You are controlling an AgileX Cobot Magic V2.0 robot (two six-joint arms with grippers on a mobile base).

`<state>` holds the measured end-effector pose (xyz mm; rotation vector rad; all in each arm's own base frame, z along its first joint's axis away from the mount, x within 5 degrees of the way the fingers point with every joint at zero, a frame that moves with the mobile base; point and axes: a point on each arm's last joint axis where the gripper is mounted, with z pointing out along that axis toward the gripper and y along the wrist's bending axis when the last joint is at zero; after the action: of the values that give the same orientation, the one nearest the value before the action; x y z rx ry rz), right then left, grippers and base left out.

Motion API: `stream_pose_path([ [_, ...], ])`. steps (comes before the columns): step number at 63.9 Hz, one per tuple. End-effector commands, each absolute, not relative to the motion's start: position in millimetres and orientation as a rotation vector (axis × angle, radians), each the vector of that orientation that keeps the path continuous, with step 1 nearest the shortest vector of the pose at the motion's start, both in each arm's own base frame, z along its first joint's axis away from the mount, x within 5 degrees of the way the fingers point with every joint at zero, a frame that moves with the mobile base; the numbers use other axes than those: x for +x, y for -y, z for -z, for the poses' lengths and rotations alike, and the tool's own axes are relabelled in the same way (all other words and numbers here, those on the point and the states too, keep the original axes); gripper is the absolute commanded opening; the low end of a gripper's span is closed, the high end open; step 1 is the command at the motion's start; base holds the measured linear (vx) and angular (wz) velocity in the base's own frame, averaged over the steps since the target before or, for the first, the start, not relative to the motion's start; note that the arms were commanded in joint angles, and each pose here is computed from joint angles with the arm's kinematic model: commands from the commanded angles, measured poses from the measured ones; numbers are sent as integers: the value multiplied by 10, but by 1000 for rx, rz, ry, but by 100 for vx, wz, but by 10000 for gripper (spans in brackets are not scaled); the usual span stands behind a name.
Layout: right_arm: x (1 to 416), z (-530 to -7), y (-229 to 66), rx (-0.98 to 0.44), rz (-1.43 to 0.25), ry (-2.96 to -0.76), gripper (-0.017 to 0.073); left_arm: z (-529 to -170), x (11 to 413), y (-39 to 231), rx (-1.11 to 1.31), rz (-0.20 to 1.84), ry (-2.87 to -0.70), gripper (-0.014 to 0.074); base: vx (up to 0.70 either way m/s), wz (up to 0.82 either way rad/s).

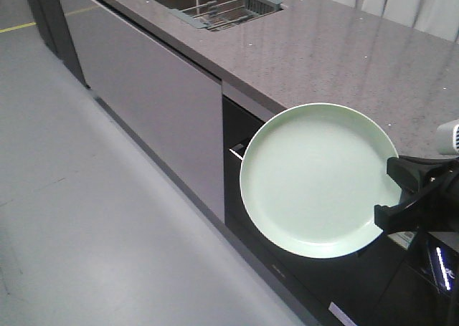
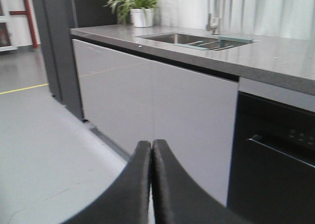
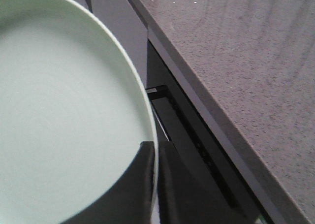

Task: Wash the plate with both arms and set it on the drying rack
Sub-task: 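Hold the plate in the right gripper while the base turns away, then hold the plate raised in the right gripper while driving down the aisle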

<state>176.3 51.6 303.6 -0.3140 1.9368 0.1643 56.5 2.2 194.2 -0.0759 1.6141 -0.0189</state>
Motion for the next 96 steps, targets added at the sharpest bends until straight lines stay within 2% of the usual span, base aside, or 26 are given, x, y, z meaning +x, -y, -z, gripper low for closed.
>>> stream_pose_path([
  [1,1776,-3224,-512,-305,-161,-1819,-9,-1944,564,-18,-80,34,-1547,-6,-10,40],
  [96,1776,-3224,-512,-305,-161,-1819,-9,-1944,564,-18,-80,34,-1547,-6,-8,44],
])
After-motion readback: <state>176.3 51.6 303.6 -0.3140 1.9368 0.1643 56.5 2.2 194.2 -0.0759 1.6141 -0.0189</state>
